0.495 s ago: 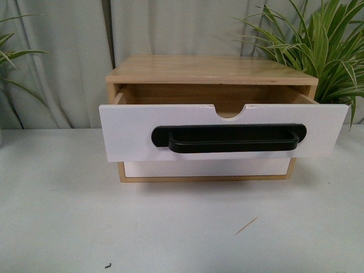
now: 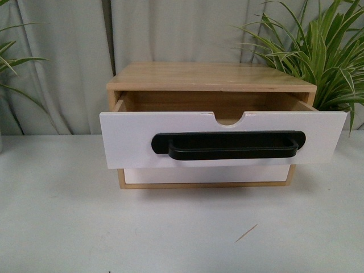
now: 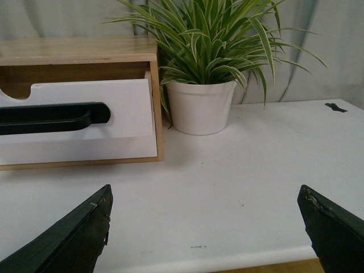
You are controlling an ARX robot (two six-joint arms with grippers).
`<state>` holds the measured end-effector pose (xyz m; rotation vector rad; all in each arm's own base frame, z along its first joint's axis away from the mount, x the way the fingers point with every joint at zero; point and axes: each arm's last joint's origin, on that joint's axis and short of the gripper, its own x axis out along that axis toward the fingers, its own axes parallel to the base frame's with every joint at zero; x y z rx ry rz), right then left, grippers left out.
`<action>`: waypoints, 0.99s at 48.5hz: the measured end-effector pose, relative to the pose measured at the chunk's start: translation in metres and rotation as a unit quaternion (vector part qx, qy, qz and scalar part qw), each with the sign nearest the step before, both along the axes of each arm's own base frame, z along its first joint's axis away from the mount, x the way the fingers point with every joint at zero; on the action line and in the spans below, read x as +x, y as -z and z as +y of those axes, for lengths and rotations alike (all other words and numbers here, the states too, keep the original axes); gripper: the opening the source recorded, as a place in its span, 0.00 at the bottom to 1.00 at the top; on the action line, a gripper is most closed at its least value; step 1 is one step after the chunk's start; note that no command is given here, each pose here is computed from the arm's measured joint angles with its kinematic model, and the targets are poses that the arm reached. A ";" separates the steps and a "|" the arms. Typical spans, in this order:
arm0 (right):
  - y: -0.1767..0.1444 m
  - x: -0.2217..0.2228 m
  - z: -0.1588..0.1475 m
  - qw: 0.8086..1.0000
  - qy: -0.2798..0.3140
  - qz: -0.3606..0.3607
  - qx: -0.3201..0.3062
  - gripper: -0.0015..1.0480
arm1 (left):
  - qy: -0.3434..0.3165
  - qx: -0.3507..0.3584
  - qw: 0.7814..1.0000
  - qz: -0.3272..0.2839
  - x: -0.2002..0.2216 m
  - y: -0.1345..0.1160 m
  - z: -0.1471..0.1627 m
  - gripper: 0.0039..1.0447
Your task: Close drawer sideways
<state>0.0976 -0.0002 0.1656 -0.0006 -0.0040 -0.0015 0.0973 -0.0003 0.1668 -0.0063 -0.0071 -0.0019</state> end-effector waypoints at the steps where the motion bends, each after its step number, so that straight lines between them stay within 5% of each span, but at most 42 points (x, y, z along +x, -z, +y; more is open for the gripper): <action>1: 0.000 0.000 0.000 1.000 0.000 0.000 0.000 0.91 | 0.000 0.000 1.000 0.000 0.000 0.000 0.000 0.95; 24: 0.000 0.000 0.000 1.000 0.000 0.000 0.000 0.91 | 0.000 0.000 1.000 0.000 0.000 0.000 0.000 0.95; 26: 0.000 0.000 0.000 0.998 -0.050 0.034 -0.005 0.91 | 0.000 0.000 1.000 0.000 0.000 0.000 0.000 0.95; 31: -0.005 0.009 0.000 0.967 -0.208 0.145 0.016 0.91 | -0.214 -0.061 0.968 0.113 0.005 0.000 -0.004 0.95; 33: -0.009 0.015 0.002 0.959 -0.237 0.153 -0.014 0.91 | -0.297 -0.087 0.941 0.136 0.008 0.003 -0.009 0.95; 36: -0.012 0.021 0.004 0.955 -0.247 0.150 -0.065 0.91 | -0.324 -0.142 0.927 0.124 0.014 0.002 -0.016 0.95; 43: -0.009 0.030 0.007 0.926 -0.258 0.115 -0.252 0.91 | -0.249 -0.351 0.896 0.108 0.035 -0.006 -0.048 0.95; 48: -0.007 0.035 0.007 0.891 -0.265 0.089 -0.358 0.91 | -0.209 -0.415 0.877 0.122 0.049 -0.006 -0.070 0.95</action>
